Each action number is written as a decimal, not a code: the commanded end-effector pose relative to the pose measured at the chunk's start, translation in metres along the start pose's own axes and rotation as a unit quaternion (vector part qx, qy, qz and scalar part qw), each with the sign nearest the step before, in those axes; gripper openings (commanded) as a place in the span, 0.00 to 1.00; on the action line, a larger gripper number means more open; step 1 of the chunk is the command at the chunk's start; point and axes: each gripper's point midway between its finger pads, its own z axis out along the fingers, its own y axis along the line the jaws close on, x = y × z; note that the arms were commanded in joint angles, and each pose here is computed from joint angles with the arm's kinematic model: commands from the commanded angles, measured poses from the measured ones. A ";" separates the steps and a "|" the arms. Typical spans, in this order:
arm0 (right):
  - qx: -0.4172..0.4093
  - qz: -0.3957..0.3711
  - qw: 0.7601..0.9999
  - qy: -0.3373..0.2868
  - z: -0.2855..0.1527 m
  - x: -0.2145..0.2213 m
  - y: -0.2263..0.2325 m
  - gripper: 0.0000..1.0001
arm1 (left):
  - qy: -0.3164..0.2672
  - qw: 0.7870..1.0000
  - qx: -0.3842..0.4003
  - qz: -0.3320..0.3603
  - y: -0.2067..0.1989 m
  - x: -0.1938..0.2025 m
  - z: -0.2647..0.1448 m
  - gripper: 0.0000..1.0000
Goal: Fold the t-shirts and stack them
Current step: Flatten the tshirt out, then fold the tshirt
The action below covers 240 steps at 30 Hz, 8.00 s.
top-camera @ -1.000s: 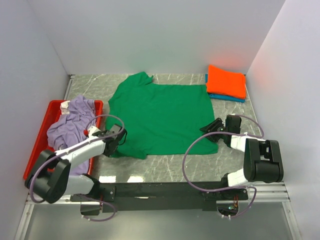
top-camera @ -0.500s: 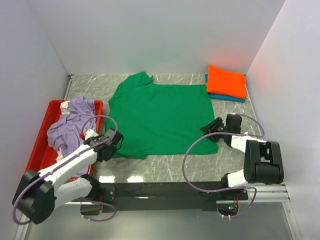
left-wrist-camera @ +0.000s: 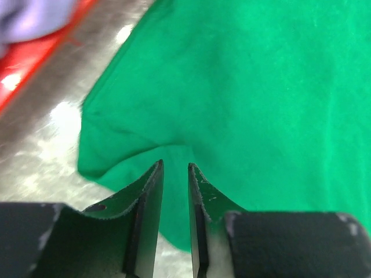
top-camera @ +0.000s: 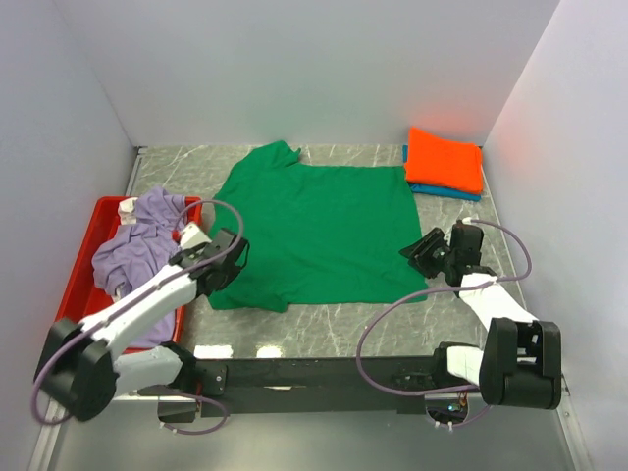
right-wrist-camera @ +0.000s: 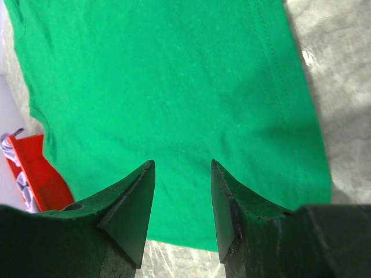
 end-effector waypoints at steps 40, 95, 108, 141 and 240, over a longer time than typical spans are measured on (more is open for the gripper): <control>0.016 -0.028 0.999 -0.011 -0.013 0.002 -0.008 0.53 | 0.057 0.990 -0.003 0.128 -0.004 0.038 0.049 0.30; 0.247 0.113 0.961 -0.052 -0.062 0.012 -0.108 0.46 | 0.072 0.974 0.157 0.145 -0.037 0.023 -0.019 0.01; 0.237 0.133 0.961 -0.042 -0.071 0.041 -0.116 0.41 | 0.090 0.968 0.183 0.144 -0.039 0.033 -0.021 0.01; 0.211 0.095 0.972 -0.030 -0.047 0.035 -0.101 0.18 | 0.093 0.967 0.188 0.143 -0.037 0.031 -0.030 0.01; 0.018 0.052 0.997 -0.045 0.022 -0.100 0.008 0.00 | -0.017 0.977 0.175 0.125 -0.203 -0.157 0.032 0.01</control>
